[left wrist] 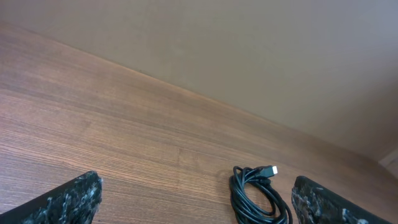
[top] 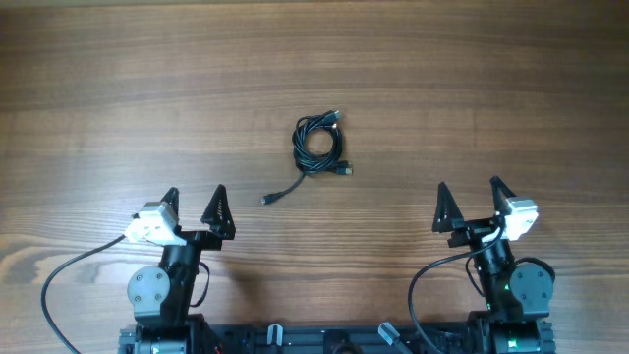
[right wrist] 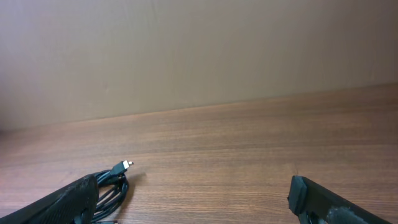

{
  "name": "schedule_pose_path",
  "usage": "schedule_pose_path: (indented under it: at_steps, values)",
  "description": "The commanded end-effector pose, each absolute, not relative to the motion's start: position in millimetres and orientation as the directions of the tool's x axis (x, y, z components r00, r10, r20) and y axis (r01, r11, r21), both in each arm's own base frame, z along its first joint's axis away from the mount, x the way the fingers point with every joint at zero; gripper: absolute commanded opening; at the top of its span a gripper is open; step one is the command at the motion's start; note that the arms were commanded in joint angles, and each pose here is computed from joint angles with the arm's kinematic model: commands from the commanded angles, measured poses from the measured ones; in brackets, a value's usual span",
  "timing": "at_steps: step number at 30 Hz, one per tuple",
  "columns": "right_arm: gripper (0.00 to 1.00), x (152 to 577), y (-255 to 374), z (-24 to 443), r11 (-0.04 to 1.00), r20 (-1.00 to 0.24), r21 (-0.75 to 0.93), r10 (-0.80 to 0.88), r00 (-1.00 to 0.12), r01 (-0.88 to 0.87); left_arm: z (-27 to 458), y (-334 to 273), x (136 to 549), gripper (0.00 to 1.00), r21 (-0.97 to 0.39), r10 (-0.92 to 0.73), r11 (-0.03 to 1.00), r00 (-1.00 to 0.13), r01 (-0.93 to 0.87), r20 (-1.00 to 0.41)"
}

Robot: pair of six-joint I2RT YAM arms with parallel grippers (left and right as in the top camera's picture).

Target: Untangle cables

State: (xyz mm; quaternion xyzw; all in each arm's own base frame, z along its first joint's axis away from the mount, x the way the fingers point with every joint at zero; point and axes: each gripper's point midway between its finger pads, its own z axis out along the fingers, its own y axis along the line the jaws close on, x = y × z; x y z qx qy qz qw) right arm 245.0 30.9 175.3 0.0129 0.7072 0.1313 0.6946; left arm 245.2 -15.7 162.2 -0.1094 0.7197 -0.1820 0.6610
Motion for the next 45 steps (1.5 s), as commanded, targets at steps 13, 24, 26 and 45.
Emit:
schedule_pose_path:
  at_steps: [13, 24, 26, 45]
  values:
    - [1.0, 244.5, 32.4, 176.2, 0.962, -0.978, 0.21, 0.208, -0.033, -0.176, 158.7, -12.2, 245.8, 1.0, -0.385, -0.378, 0.92, -0.1, 0.066, -0.92]
    - [1.0, 244.5, 32.4, 176.3, 0.962, -0.978, 0.21, 0.208, -0.032, -0.176, 158.5, -12.4, 245.8, 1.0, -0.386, -0.379, 0.92, -0.101, 0.066, -0.92]
    - [1.0, 244.4, 32.6, 176.3, 0.961, -0.978, 0.211, 0.208, -0.033, -0.177, 158.8, -12.5, 245.8, 1.0, -0.386, -0.379, 0.92, -0.1, 0.067, -0.92]
    - [1.0, 237.0, 58.8, 181.9, 0.938, -0.995, 0.097, 0.099, -0.013, -0.333, 160.4, -22.3, 244.5, 1.0, -0.391, -0.378, 0.912, -0.117, 0.122, -0.918]
